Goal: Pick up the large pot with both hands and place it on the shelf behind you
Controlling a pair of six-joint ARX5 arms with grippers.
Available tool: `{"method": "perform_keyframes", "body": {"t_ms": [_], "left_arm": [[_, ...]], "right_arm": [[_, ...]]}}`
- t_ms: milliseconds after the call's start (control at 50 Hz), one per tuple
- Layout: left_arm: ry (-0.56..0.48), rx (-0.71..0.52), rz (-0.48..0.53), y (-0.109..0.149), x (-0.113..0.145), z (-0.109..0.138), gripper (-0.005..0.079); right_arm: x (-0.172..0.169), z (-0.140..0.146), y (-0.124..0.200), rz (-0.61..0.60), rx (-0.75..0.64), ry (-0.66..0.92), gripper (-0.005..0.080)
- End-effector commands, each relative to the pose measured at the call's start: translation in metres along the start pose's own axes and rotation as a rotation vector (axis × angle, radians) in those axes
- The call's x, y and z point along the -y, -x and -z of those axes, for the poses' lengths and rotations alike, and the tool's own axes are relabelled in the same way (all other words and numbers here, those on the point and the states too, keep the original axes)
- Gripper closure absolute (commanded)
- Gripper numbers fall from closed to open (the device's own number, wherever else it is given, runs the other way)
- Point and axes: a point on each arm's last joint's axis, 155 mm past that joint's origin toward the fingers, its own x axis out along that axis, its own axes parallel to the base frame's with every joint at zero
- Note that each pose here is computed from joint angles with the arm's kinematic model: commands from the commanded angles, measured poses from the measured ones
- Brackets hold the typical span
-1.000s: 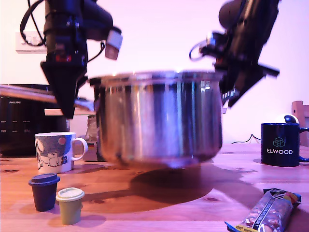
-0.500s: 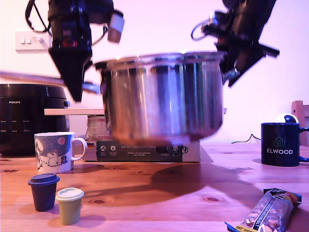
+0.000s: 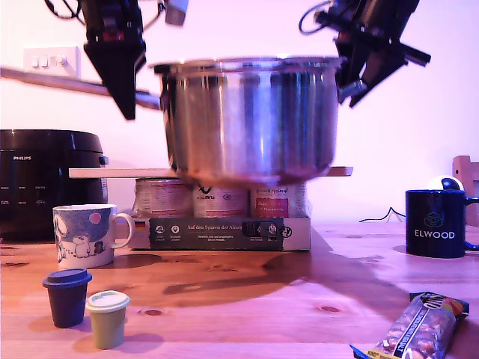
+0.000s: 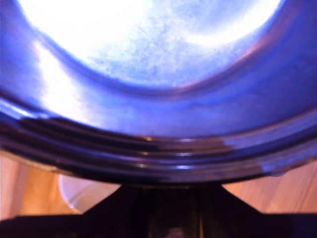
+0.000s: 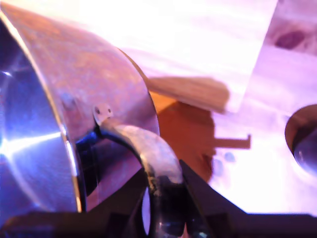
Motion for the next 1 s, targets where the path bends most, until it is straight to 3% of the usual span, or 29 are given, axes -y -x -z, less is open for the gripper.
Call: {"method": "perform_keyframes", "body": {"t_ms": [0, 480, 980], "left_arm": [[0.058, 0.112, -0.098, 0.031, -0.022, -0.022, 0.0767], [0.090, 0.212, -0.224, 0.066, -0.064, -0.024, 0.0767], [0.092, 0.380, -0.356, 0.088, -0.103, -0.054, 0.0767]], "right_arm": [[-0.044, -0.001, 0.014, -0.104, 0.015, 0.086, 0.0765], [-0.053, -0.037, 0.038, -0.109, 0.155, 0.120, 0.0765], [-0.055, -0.060, 0.043, -0.110, 0.252, 0.142, 0.0765]]}}
